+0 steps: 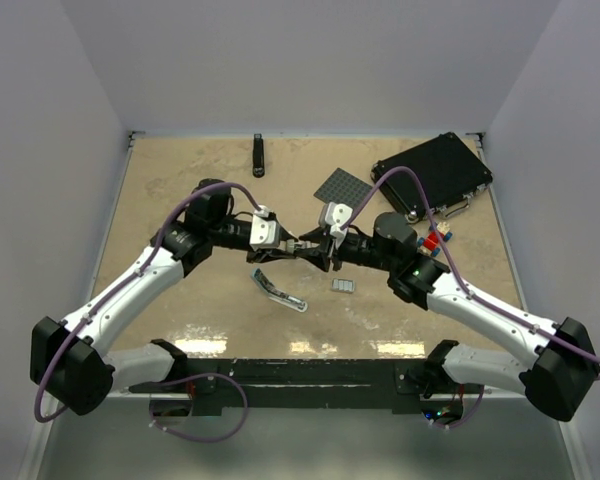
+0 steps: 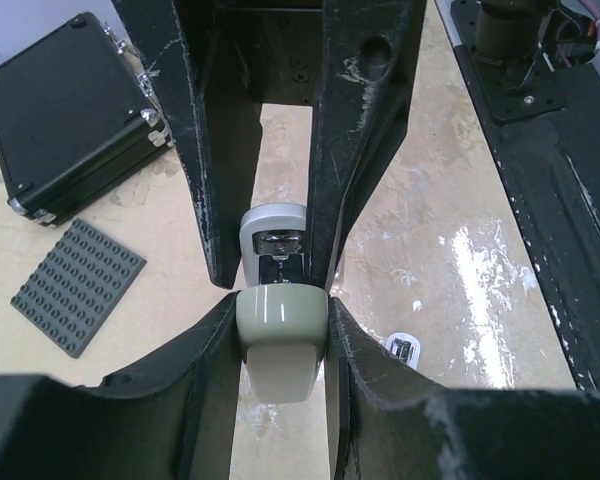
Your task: Load the staples into the stapler
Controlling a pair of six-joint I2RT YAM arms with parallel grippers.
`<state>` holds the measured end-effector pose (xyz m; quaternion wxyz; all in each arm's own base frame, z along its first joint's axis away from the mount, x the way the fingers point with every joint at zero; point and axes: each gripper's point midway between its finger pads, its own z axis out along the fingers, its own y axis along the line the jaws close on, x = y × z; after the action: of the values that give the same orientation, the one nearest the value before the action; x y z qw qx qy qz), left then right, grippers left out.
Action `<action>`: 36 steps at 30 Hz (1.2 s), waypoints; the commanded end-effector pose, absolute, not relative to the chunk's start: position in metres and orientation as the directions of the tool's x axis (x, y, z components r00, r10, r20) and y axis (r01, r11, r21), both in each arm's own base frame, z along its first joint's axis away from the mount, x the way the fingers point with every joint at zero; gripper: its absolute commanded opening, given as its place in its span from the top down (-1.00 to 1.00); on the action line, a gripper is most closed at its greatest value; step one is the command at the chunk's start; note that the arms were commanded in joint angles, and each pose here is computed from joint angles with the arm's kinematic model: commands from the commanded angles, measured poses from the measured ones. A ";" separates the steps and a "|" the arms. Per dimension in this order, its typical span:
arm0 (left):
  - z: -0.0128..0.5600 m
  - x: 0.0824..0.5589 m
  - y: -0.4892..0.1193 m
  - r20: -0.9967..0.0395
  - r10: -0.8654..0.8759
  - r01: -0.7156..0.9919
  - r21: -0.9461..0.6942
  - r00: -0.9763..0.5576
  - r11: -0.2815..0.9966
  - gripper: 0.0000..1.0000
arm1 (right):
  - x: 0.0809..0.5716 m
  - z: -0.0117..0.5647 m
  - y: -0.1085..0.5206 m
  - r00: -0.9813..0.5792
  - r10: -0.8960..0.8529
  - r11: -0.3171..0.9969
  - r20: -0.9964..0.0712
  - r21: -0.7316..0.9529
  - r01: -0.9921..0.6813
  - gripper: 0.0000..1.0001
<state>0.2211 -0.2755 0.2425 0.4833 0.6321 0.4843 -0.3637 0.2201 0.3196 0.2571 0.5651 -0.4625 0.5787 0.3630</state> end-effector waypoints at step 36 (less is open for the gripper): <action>0.359 0.253 -0.233 -0.949 -0.039 0.920 0.291 0.311 0.263 1.00 | 0.230 0.316 0.275 0.220 -0.024 0.404 -0.975 -0.210 -0.890 1.00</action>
<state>0.2269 -0.2540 0.2912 0.5433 0.5661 0.4756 -0.3977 0.2222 0.3039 0.2824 0.5901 -0.4881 0.5482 0.3361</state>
